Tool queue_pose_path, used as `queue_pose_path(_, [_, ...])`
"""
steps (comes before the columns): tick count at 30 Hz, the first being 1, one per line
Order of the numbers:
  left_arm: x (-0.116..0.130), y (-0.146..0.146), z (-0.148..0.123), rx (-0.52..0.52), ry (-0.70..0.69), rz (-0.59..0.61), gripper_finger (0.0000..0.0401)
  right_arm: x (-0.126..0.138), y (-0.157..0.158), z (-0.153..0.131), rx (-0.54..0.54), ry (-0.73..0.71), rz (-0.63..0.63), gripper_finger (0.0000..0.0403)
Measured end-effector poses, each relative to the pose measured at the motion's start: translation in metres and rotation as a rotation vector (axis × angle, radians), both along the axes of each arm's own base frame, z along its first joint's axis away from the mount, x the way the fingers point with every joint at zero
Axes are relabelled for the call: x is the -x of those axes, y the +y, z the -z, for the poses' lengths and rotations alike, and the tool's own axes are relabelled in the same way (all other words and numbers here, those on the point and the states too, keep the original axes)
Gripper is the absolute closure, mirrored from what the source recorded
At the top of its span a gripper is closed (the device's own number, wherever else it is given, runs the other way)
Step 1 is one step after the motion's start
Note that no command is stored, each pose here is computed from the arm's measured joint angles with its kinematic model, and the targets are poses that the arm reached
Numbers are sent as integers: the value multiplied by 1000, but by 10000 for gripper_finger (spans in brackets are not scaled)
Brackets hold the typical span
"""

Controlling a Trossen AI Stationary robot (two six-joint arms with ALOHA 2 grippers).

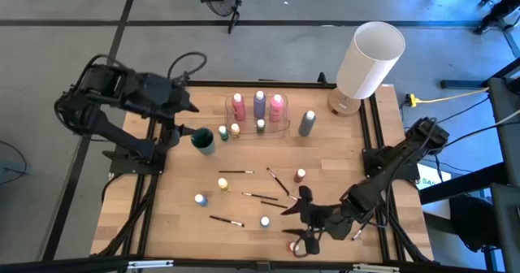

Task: Pick & Place Paint Supplies
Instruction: Put the black paint brush into the green cup

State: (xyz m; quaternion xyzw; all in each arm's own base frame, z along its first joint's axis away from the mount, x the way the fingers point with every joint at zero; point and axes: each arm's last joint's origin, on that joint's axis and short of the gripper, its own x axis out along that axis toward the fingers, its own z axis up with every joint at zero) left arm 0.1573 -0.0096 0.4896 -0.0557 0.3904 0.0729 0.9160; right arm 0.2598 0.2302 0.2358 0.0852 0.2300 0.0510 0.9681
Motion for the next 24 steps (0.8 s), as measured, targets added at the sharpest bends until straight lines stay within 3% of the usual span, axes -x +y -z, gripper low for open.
queue_pose_path(2, [6, -5, 8, 10, 15, -14, 95, 4, -3, 1, -26, 61, -1, 167])
queue_pose_path(7, [20, -17, 36, 58, 56, -80, 95, 17, -10, -3, -156, 274, -139, 167])
queue_pose_path(12, [24, -27, 66, 8, 20, -129, 95, 31, -13, -3, -358, 496, -97, 167])
queue_pose_path(15, [22, -32, 84, 21, 13, -149, 95, 38, -14, 2, -503, 667, 23, 167])
queue_pose_path(20, [15, -42, 106, 26, 4, -130, 95, 47, -18, 8, -809, 951, 397, 167])
queue_pose_path(24, [2, -46, 114, -113, -145, -206, 95, 53, -16, 9, -1011, 1198, 609, 167])
